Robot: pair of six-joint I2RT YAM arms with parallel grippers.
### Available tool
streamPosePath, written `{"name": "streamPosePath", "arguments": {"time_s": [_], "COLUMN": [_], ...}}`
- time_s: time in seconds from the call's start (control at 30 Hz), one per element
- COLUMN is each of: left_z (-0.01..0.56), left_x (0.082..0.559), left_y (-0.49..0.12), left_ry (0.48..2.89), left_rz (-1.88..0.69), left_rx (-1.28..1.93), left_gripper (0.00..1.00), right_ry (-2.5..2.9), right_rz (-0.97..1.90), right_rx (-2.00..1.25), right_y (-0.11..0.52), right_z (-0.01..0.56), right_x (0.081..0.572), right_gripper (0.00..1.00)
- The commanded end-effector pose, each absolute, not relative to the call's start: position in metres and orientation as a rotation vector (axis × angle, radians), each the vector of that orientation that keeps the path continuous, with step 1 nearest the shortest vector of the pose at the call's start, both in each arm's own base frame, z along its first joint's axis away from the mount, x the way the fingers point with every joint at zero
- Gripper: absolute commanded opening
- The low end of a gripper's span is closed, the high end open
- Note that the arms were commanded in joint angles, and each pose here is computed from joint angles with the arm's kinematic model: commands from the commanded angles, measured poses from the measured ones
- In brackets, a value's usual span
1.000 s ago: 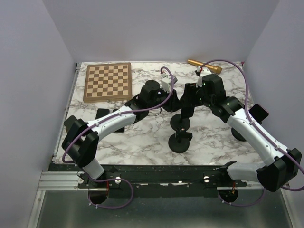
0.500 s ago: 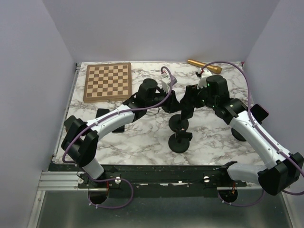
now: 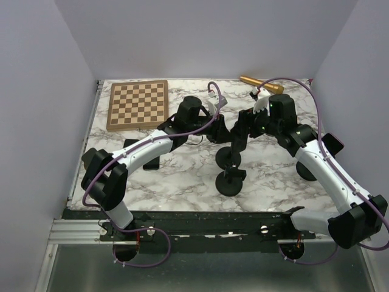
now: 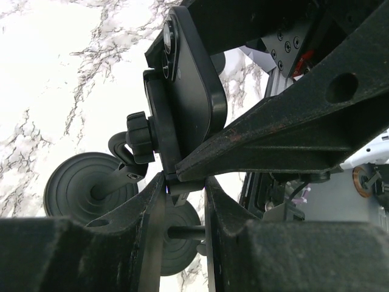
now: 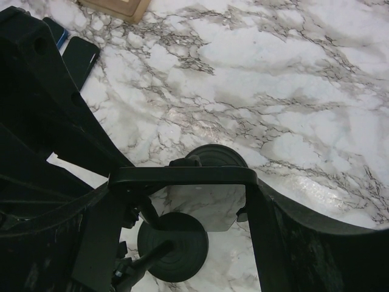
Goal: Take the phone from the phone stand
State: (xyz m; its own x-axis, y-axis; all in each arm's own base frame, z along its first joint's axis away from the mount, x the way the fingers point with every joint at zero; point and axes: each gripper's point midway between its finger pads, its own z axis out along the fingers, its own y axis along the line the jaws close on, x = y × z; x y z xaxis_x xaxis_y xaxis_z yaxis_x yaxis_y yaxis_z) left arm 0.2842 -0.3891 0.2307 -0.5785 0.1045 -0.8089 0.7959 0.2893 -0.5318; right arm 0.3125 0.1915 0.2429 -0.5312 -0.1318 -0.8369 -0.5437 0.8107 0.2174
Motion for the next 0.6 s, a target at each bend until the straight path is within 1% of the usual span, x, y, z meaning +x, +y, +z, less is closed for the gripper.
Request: {"name": "streamPosePath", "arguments": {"time_s": [0.0,0.17,0.4,0.57], "left_z": [0.198,0.202,0.183,0.192], "left_x": [0.332,0.331,0.331,0.323], "left_y": [-0.371,-0.373,-0.364,-0.359], "left_ry": [2.007,1.921,1.937,1.862], "left_rz": [-1.142,-1.176,-1.195,-1.207], "left_rx": [0.601,0.63,0.649,0.665], "left_gripper": [0.0,0.0,0.0,0.0], "right_ry": [1.952,1.924,1.905,1.878], "right_rz": [0.885,0.927,0.943,0.998], "right_rx": [-0.661,-0.718,-0.737,-0.757], "right_y": [0.231,0.234,0.236,0.241], "right_z": [0.286,0.296,0.296,0.3], "right_x": [0.274,0.263,0.26,0.254], "right_gripper": [0.01,0.01,0.01,0.01]}}
